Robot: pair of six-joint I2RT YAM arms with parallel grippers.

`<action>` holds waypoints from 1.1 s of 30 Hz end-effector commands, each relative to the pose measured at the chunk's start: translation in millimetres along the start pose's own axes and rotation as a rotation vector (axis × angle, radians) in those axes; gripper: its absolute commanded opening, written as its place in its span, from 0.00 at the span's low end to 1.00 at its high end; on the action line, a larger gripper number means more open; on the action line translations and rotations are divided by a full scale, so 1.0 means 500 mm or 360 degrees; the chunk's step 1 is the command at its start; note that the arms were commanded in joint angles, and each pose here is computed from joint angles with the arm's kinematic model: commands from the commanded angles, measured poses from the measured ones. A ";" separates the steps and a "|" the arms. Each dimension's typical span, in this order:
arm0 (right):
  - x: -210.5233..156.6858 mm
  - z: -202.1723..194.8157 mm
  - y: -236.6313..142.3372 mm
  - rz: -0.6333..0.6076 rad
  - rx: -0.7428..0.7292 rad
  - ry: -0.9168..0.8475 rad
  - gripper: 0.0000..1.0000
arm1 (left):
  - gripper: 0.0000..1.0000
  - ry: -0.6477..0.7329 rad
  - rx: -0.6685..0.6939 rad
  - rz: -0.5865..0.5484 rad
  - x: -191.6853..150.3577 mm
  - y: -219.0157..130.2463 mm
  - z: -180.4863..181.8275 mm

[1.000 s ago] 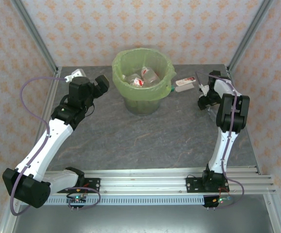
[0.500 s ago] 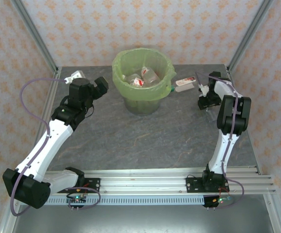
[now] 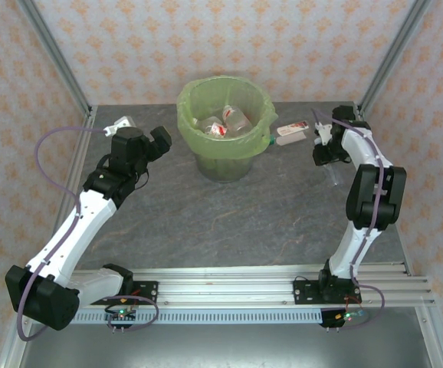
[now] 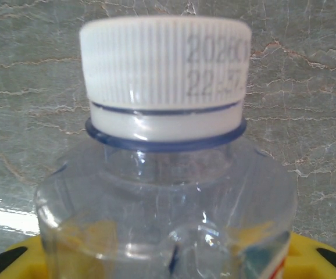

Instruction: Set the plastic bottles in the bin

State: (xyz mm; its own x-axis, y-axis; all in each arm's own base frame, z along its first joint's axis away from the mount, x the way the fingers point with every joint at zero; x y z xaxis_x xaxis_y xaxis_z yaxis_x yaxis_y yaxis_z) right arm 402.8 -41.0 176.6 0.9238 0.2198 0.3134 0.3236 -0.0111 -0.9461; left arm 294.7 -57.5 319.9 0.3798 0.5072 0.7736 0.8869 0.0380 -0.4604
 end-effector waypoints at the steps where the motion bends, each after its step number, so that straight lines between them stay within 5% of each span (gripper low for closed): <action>1: 0.006 0.013 -0.047 -0.0133 0.0014 0.0028 0.39 | 1.00 0.0003 0.0022 -0.0011 0.001 0.005 0.006; 16: 0.030 0.067 -0.272 -0.0864 0.0202 0.0120 0.38 | 1.00 -0.0006 0.0028 0.0014 -0.004 0.021 0.002; 26: 0.042 0.138 -0.485 -0.1573 0.0725 0.0216 0.37 | 1.00 -0.0017 0.0014 0.0045 -0.010 0.031 -0.001; 33: 0.071 0.235 -0.601 -0.1740 0.1057 0.0210 0.39 | 1.00 -0.0017 0.0004 0.0063 -0.011 0.035 -0.004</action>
State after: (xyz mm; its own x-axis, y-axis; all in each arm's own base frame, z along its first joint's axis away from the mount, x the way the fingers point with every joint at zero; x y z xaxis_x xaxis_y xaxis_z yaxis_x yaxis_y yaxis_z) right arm 324.3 61.1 422.9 0.3315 -0.2219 0.9170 0.8369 0.5178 -0.1772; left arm 305.5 -63.0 304.9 0.4272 0.5045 0.7503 0.8635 0.0183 -0.5040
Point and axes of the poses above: each hand's point on the last joint's axis, 136 mm out from that joint toward the fingers, its own y axis out along the fingers, its own z axis along the line the jaws close on, x = y × z, the point moved 8 cm from there along -y, back along the fingers, and after that the axes turned 3 degrees about y, right-handed, at the moved point
